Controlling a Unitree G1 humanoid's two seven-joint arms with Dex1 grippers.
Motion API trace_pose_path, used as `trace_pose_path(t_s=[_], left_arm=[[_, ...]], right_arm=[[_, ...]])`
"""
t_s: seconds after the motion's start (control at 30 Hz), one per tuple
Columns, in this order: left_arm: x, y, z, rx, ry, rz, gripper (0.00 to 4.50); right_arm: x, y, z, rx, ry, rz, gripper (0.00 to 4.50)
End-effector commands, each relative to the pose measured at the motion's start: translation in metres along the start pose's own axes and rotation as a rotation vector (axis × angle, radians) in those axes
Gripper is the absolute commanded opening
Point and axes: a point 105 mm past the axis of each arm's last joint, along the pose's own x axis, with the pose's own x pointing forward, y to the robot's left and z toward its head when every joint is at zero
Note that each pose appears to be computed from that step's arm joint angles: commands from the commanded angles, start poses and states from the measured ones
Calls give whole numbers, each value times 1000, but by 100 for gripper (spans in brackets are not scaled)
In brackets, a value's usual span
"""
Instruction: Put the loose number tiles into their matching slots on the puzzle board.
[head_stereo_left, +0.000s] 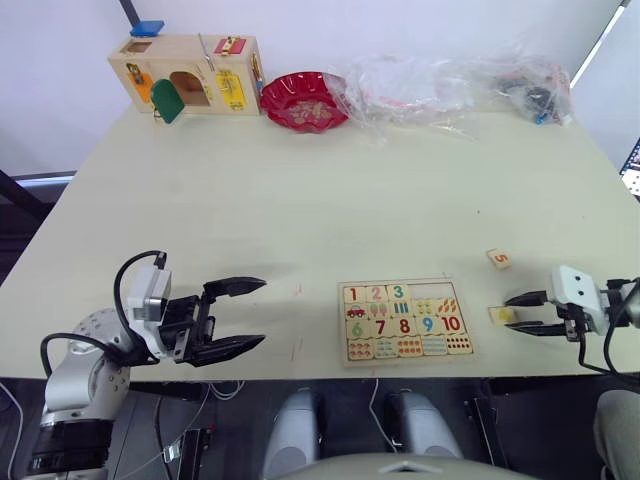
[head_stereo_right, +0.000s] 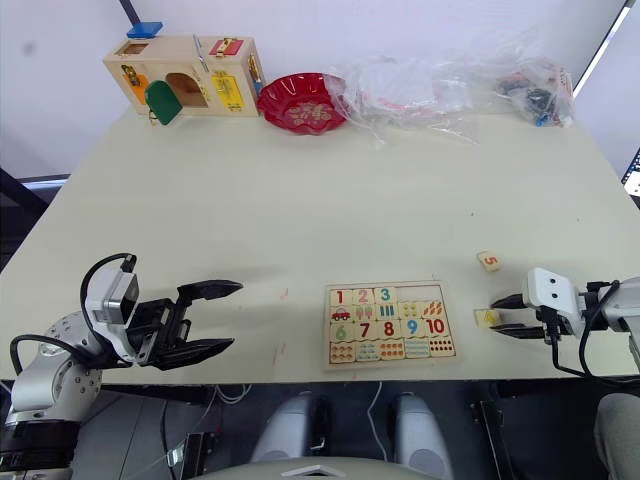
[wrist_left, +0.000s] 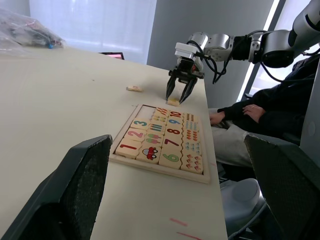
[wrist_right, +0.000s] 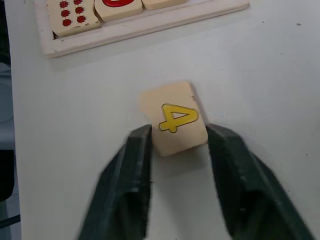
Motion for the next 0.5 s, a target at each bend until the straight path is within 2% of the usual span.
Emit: trace_pose_path(t_s=[0.03,0.17,0.3,0.47,0.5], left_arm=[[1,-3,9,49,-10,-12,450],[1,-3,9,48,-11,-12,450],[1,-3,8,47,-10,-9,450],[0,-4,8,47,-9,-5,450],[-1,-4,8,48,-8,-4,450]], right_arm=[[-2,1,4,-11,-6,-8,130],[-5,0,9,-35,-7,-24,130],[-12,-8,29,-67,-5,-67,130],[-10,-12,68,-104,-8,-100,130],[-9,-13,77,-140,32,-118,130]])
